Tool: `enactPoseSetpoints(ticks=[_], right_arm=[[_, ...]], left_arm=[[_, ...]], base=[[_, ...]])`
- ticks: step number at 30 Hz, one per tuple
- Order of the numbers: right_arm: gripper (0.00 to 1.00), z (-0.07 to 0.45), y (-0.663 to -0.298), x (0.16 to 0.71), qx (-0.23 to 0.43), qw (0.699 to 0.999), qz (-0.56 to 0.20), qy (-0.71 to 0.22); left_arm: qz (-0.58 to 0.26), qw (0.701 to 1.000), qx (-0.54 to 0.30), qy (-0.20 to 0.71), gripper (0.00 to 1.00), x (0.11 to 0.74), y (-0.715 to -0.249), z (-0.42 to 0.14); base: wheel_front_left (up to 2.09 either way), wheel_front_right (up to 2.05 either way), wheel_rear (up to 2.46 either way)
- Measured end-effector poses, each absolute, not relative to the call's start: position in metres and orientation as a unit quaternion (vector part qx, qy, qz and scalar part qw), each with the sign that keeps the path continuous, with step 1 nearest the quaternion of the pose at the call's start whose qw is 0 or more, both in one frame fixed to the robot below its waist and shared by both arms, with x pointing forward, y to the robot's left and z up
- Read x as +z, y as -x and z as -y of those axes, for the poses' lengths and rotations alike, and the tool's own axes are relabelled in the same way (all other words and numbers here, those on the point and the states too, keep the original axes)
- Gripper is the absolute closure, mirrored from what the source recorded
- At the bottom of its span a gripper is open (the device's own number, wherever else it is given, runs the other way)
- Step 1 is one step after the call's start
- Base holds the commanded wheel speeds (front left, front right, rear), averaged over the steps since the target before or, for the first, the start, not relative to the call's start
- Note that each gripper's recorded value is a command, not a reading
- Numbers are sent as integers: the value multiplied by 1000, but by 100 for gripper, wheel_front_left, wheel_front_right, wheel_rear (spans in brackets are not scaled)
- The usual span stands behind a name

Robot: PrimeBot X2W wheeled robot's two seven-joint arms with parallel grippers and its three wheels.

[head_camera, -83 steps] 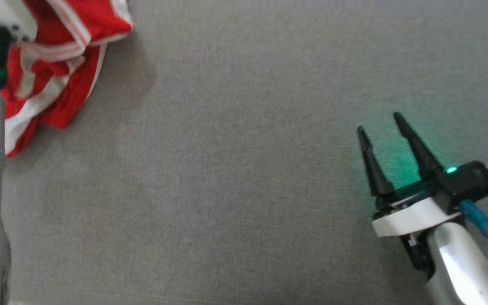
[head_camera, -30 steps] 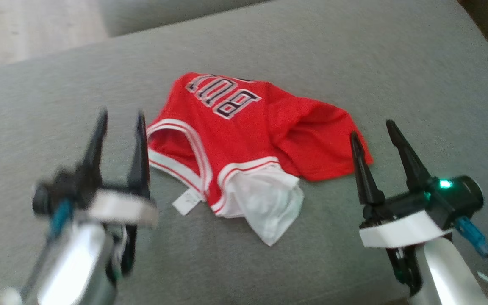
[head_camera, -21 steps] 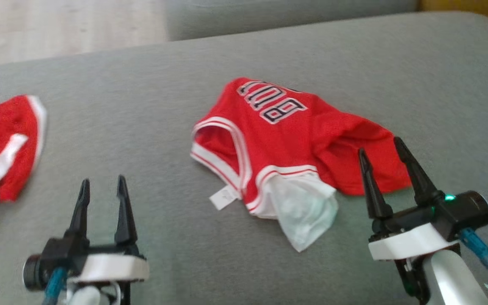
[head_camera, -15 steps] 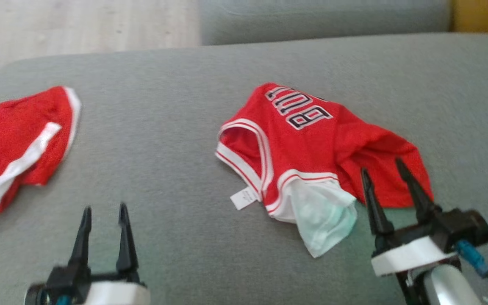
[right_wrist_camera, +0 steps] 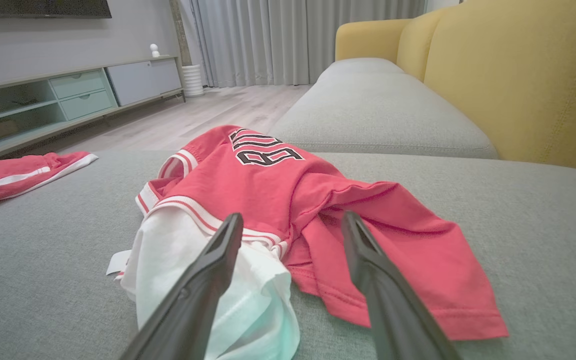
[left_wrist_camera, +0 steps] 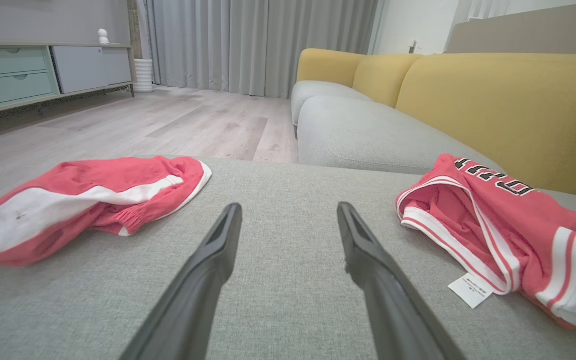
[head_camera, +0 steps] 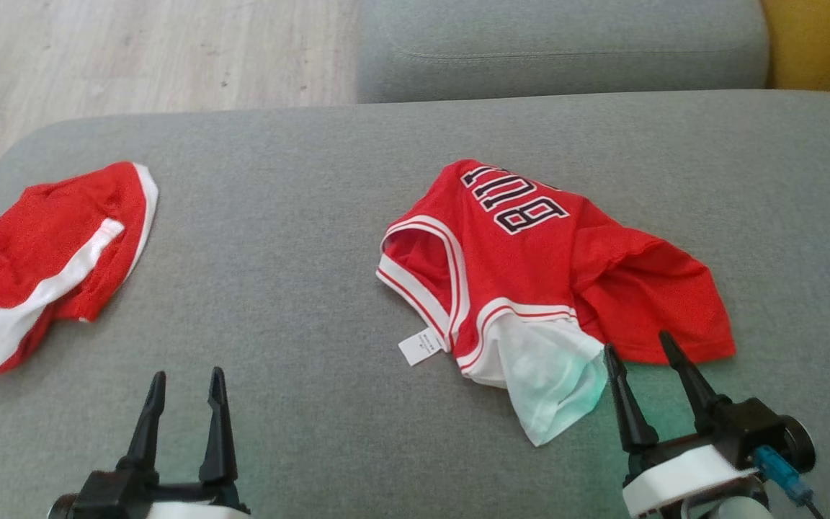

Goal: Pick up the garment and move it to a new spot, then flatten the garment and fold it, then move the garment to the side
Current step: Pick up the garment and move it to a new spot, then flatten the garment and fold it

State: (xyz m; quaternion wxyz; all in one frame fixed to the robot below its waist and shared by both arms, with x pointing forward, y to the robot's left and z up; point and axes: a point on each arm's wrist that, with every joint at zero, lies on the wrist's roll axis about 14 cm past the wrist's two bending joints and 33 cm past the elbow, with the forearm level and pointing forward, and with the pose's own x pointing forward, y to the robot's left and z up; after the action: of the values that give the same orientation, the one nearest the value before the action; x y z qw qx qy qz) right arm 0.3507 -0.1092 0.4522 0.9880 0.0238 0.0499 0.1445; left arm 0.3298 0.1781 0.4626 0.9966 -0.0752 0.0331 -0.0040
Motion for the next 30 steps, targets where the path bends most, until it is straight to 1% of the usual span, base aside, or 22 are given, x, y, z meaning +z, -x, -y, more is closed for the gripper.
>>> enactPoseSetpoints(ticks=[17,23,25,26,30], right_arm=[[0,113,-340,448,132,989,-57,-28],[0,94,-348,469,164,986,-23,-15],[0,80,-349,468,194,981,-25,3],[0,80,-349,468,194,981,-25,3],[0,57,-338,439,251,961,-97,55]], left_arm=[[-40,996,-39,73,0,457,-337,-162],[-45,996,-39,72,0,454,-339,-164],[-46,996,-39,72,0,454,-339,-164],[-46,996,-39,72,0,454,-339,-164],[-50,995,-37,74,0,451,-338,-165]], base=[[0,0,0],[0,0,0],[0,0,0],[0,0,0],[0,0,0]])
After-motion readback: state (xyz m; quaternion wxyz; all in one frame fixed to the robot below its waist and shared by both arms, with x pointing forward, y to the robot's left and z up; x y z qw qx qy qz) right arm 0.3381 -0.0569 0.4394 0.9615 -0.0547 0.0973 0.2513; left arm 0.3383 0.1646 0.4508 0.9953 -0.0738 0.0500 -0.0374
